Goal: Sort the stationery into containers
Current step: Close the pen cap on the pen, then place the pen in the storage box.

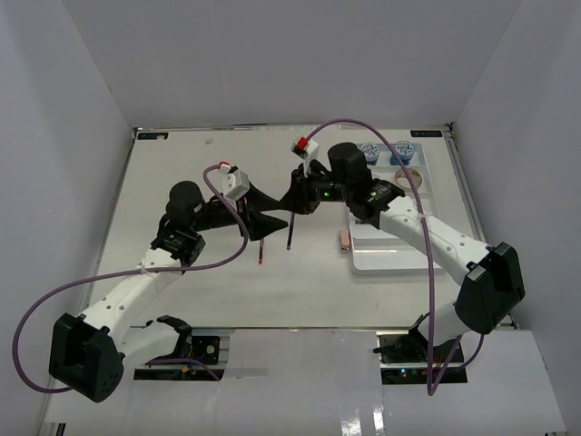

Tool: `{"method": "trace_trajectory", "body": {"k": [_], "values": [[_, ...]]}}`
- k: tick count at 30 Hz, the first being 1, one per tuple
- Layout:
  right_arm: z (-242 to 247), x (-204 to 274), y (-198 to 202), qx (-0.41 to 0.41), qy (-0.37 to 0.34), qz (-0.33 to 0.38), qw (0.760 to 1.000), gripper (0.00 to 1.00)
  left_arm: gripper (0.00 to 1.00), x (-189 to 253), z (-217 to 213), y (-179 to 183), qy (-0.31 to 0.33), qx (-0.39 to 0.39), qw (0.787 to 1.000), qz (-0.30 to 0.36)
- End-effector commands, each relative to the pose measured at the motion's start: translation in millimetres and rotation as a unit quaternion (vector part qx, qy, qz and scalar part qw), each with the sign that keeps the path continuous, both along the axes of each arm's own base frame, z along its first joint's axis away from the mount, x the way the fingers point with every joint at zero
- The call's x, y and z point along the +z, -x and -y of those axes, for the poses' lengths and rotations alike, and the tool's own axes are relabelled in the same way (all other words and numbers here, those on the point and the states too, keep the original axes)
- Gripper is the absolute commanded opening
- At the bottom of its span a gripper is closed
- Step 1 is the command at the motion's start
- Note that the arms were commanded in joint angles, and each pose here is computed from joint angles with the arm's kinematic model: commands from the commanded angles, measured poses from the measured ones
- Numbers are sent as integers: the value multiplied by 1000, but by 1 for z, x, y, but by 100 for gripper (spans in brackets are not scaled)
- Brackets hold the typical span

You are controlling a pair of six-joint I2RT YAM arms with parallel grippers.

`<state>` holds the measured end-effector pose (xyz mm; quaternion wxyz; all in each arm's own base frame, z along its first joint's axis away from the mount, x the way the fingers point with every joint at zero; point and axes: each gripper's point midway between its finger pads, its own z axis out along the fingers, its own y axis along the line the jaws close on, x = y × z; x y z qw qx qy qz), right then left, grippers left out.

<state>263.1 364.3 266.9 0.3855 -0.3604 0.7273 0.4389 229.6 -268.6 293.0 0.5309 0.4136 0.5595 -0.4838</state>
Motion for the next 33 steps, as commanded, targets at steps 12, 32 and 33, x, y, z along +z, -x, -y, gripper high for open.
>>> {"method": "trace_trajectory", "body": {"k": [12, 32, 33], "values": [[123, -16, -66, -227, -11, 4, 974, 8, 82, -6, -17, -25, -6, 125, 991, -55], [305, -90, -108, -504, -104, -32, 857, 8, 90, -71, -87, -89, -78, 400, 903, -135], [306, -93, -109, -506, -105, -33, 855, 8, 90, -72, -88, -89, -79, 404, 901, -136]]}}
